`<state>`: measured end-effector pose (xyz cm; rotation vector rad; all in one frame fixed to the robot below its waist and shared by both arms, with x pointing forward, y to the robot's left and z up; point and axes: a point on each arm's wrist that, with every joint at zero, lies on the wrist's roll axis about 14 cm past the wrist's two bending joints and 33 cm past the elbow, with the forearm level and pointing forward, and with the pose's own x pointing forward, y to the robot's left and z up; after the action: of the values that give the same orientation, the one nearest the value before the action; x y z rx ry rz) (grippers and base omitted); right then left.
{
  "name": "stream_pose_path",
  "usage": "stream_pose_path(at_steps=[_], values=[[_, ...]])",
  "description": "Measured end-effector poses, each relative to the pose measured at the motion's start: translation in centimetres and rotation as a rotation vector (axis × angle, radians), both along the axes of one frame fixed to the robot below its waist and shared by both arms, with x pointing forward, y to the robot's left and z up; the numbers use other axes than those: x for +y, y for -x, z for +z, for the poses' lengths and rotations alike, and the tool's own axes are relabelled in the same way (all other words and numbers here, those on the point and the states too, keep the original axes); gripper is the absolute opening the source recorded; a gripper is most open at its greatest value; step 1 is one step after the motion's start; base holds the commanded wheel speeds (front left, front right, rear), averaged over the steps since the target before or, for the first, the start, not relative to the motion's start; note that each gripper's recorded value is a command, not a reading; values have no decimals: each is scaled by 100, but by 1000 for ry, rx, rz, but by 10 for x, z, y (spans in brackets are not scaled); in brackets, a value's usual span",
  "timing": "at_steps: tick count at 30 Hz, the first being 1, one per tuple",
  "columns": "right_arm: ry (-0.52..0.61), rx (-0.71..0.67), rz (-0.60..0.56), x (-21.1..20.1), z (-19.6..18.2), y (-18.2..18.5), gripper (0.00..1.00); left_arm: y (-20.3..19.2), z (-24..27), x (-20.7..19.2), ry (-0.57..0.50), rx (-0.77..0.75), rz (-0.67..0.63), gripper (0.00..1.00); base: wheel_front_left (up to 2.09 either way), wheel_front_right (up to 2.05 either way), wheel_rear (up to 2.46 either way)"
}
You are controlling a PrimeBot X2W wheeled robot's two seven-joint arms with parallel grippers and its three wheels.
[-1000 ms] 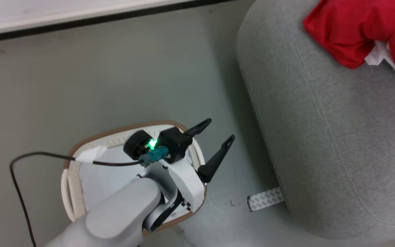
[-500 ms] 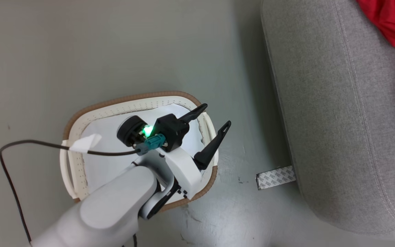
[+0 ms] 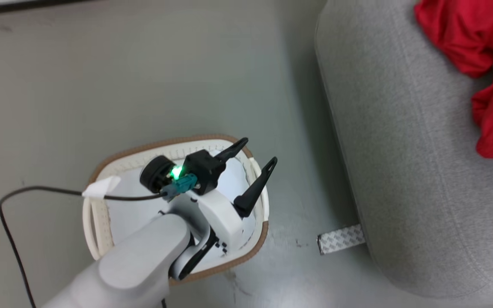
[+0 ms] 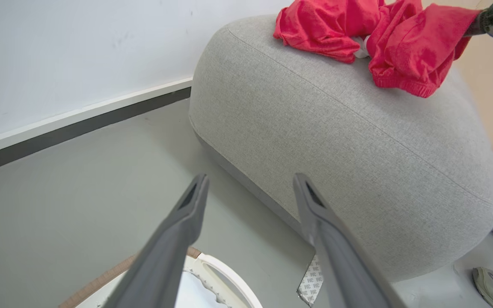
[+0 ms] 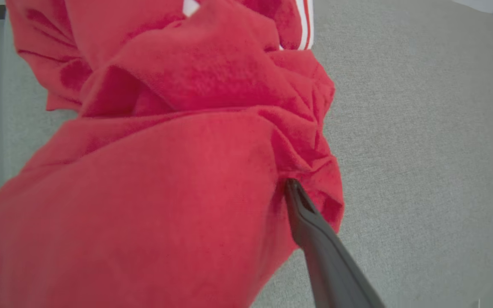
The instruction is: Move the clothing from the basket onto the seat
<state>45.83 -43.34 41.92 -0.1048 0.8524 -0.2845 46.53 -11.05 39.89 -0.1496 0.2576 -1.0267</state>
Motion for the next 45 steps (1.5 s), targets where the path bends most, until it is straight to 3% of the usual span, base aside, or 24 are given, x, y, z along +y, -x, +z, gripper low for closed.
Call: stream_pose_path(at_steps=[12, 20, 27, 36, 45], values=[[-110, 77, 88, 34, 23, 56, 100, 24, 44, 16, -2, -50, 62, 100, 0, 0, 0], [-111, -6, 157, 43, 66, 74, 100, 35, 75, 36, 11, -95, 143, 100, 0, 0, 0], [-100, -281, 255, 62, 125, 61, 100, 34, 116, 63, 51, -173, 251, 100, 0, 0, 0], [-98, -578, 372, 98, 173, 54, 100, 26, 159, 126, 116, -243, 466, 100, 0, 0, 0], [-170, -820, 453, 150, 192, 47, 100, 28, 161, 208, 130, -244, 752, 100, 0, 0, 0]])
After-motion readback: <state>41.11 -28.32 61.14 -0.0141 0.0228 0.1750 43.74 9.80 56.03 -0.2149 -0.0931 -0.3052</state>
